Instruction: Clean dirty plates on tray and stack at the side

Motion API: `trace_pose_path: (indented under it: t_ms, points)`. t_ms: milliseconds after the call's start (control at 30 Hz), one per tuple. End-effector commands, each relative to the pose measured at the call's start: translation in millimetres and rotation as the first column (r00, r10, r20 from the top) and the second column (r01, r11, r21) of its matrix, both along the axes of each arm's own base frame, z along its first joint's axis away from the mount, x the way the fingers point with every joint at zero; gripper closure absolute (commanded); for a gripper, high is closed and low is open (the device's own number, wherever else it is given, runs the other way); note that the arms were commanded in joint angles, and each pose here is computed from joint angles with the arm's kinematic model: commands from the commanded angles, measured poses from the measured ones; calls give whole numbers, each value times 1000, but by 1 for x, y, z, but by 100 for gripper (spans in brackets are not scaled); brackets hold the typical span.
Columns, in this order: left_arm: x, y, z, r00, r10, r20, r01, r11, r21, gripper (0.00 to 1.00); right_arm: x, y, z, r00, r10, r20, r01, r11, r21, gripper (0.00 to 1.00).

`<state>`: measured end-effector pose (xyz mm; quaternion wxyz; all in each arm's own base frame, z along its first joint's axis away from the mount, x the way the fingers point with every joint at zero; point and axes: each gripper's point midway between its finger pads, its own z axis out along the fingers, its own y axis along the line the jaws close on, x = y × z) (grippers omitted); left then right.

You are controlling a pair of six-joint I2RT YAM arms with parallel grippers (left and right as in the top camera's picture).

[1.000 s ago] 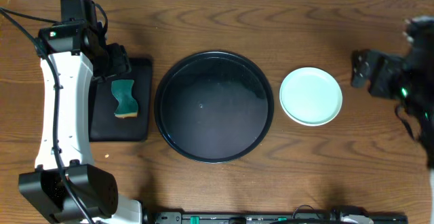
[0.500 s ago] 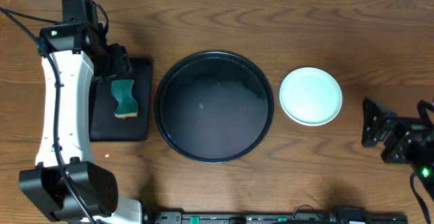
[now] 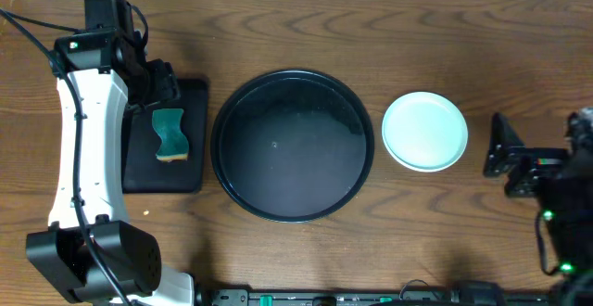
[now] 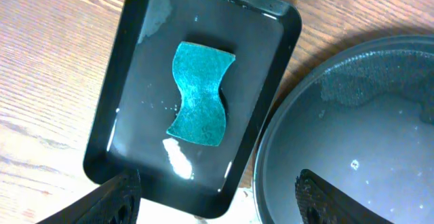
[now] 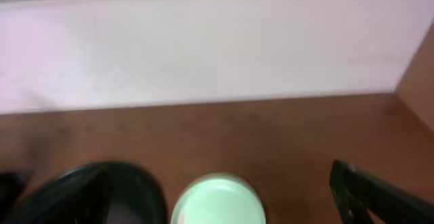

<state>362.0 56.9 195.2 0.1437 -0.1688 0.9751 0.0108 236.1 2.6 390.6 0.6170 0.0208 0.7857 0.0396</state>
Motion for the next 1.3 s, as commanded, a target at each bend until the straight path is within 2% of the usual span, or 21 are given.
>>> trace_pose_path:
  t_ms: [0, 233, 467, 733, 833, 1267]
  points:
    - [1, 1, -1, 1000, -4, -4, 4, 1000, 0, 26, 1, 1, -44, 998, 19, 60, -17, 999, -40, 1]
    - [1, 0, -1, 1000, -4, -4, 4, 1000, 0, 26, 7, 11, -115, 974, 79, 213, -70, 996, -50, 1]
    - [1, 0, -1, 1000, -4, -4, 4, 1000, 0, 26, 7, 15, -176, 955, 90, 282, -85, 996, -29, 1]
    - [1, 0, -1, 1000, -4, -4, 4, 1000, 0, 26, 8, 18, -203, 959, 93, 268, -89, 996, -27, 1]
    - [1, 1, -1, 1000, -4, -4, 4, 1000, 0, 26, 9, 16, -231, 981, 80, 176, -78, 997, -18, 1]
    - [1, 0, -1, 1000, -4, -4, 4, 1000, 0, 26, 9, 16, -231, 982, 80, 173, -78, 997, -18, 1]
